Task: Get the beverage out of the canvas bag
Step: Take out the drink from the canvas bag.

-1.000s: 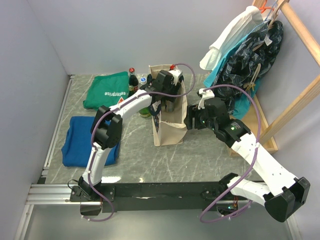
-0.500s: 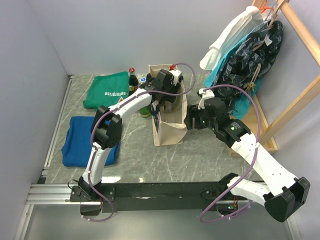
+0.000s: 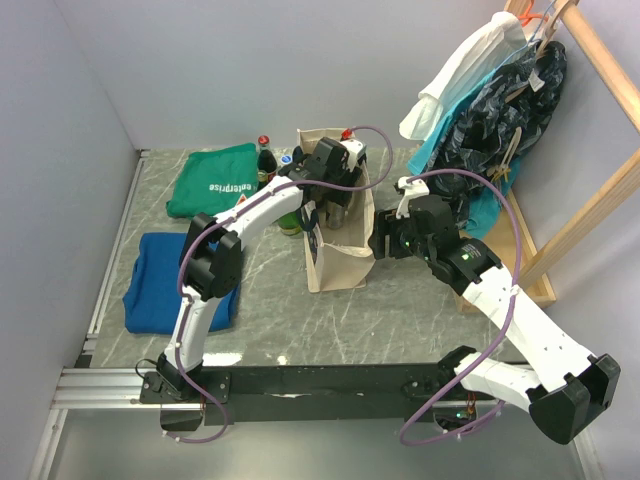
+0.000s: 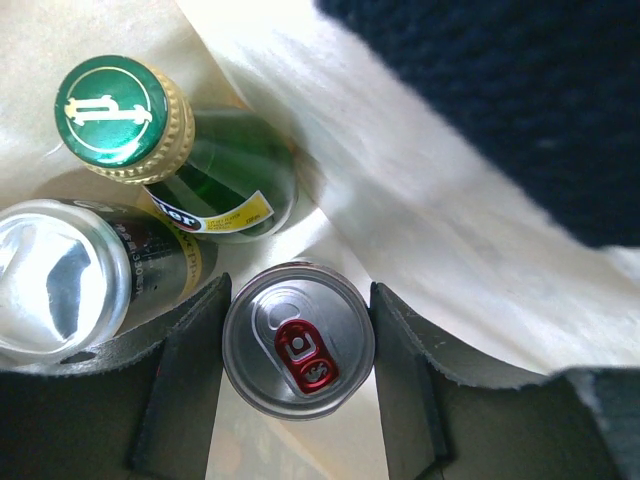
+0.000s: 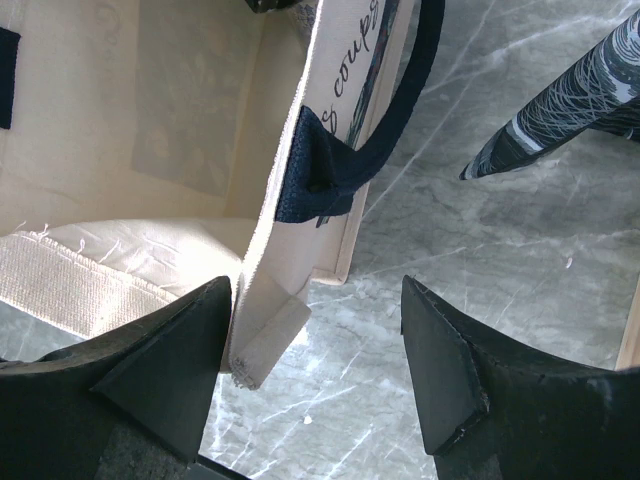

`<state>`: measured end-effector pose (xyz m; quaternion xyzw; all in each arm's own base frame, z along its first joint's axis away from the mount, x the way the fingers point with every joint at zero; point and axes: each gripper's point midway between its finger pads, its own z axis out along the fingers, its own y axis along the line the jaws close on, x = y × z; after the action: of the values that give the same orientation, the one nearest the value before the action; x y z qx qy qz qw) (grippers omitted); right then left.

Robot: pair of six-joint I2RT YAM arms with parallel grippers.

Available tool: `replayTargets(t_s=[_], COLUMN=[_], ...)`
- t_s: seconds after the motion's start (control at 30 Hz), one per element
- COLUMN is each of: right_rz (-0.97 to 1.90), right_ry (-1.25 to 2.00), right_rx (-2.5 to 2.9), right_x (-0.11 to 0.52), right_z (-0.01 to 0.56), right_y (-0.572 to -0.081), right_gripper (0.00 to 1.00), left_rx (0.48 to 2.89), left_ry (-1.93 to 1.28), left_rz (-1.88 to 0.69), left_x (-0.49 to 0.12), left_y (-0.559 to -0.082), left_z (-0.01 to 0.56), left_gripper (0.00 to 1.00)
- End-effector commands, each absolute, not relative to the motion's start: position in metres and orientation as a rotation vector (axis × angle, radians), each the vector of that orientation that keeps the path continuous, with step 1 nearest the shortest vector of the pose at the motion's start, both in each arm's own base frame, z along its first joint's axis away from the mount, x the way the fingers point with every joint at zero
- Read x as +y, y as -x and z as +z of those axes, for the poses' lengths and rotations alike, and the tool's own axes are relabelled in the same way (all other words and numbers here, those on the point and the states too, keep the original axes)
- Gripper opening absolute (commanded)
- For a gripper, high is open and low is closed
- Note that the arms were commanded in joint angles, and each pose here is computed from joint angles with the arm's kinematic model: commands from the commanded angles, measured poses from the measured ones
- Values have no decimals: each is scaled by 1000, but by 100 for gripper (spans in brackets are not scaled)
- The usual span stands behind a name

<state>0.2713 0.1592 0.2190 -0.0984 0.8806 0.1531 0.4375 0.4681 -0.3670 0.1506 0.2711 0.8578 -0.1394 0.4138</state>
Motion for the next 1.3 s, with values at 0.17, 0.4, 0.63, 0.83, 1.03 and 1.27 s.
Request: replayTargets(t_s=[0.17, 0.4, 0.63, 0.83, 1.03, 1.27], right_rz=[377, 377, 372, 377, 382, 382], right_ry=[237, 234, 233, 229, 229, 228], right_rx=[2166, 2167, 2169, 2167, 2168, 2166], right_x=[161, 161, 160, 160, 161, 160], right_z=[224, 223, 222, 223, 224, 224], right_y=[-275, -276, -275, -276, -274, -273], right_gripper=[75, 75, 75, 75, 74, 74], left_rx=[1916, 1876, 1850, 1831, 1815, 1795], left_ry=[-631, -640, -658, -662, -658, -689], left_rz=[-395, -410, -440, -448, -449, -496], left_x=[-371, -371, -370, -367, -363, -365], left_y=[-468, -462, -454, -448, -443, -431], left_z=[267, 287, 307, 320, 332, 347], left_gripper=[1, 1, 1, 1, 1, 1])
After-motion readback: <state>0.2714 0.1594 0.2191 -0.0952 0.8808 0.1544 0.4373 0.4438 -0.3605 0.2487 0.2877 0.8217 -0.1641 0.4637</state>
